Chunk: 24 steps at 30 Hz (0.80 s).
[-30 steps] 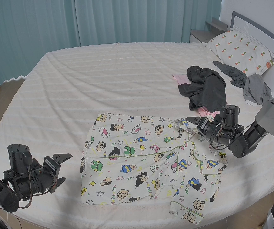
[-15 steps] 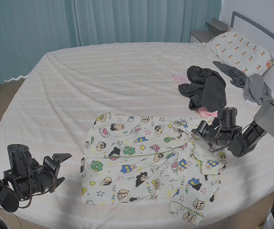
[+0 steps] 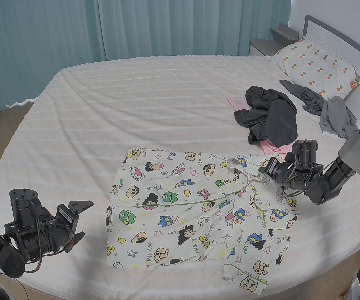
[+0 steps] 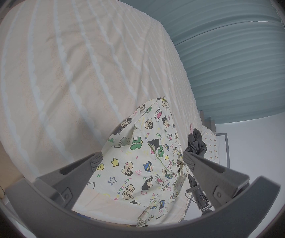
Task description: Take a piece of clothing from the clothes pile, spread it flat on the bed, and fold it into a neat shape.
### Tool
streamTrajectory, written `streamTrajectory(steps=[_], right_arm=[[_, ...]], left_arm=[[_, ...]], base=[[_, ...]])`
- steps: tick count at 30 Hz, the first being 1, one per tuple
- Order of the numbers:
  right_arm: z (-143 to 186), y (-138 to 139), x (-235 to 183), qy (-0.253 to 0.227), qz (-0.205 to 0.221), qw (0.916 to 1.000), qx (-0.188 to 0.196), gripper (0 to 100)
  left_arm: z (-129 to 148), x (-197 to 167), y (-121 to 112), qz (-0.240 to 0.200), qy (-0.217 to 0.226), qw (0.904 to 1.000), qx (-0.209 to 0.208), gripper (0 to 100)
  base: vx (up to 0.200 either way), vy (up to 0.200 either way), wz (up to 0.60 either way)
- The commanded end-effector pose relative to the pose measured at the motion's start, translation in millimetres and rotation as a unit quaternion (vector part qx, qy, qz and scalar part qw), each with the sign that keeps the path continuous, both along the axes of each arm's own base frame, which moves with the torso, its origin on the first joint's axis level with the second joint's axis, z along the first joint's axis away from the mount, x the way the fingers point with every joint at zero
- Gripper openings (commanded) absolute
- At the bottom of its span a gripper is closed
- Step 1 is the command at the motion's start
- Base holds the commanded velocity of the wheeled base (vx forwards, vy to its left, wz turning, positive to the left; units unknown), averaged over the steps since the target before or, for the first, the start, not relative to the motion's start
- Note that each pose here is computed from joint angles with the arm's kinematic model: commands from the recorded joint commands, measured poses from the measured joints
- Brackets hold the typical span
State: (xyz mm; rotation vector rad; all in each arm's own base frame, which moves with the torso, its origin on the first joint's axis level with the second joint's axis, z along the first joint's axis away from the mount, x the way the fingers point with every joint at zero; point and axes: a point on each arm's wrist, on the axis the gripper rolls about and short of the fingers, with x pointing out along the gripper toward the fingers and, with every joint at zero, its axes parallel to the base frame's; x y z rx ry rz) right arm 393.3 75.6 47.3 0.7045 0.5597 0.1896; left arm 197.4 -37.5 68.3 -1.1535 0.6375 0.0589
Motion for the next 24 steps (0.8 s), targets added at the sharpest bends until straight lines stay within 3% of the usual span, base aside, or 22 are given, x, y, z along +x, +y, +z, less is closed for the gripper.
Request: streamTrajectory(steps=[1, 4, 5, 10, 18, 24], right_arm=[[-8, -13, -6, 0.017, -0.011, 0.9998, -0.004, 0], [-13, -18, -12, 0.027, -0.010, 0.9995, -0.016, 0], [-13, -19, -13, 0.026, -0.007, 0.9994, -0.022, 100], [-17, -18, -15, 0.018, -0.001, 0.9993, -0.031, 100], [-18, -11, -2, -0.023, 0.003, 0.9995, -0.019, 100], [-28, -1, 11, -0.020, 0.002, 0.9998, 0.000, 100]], left_arm=[[-1, 0, 0, 0.000, 0.001, 1.0000, 0.000, 100], [-1, 0, 0, 0.000, 0.001, 1.0000, 0.000, 100], [-1, 0, 0, 0.000, 0.001, 1.0000, 0.000, 100], [-1, 0, 0, 0.000, 0.001, 1.0000, 0.000, 100], [-1, 0, 0, 0.004, 0.007, 0.9999, -0.009, 100], [-1, 1, -1, 0.004, 0.006, 0.9999, -0.010, 100]], base=[[0.000, 0.000, 0.00], [0.000, 0.000, 0.00], [0.000, 0.000, 0.00], [0.000, 0.000, 0.00], [0.000, 0.000, 0.00], [0.000, 0.000, 0.00]])
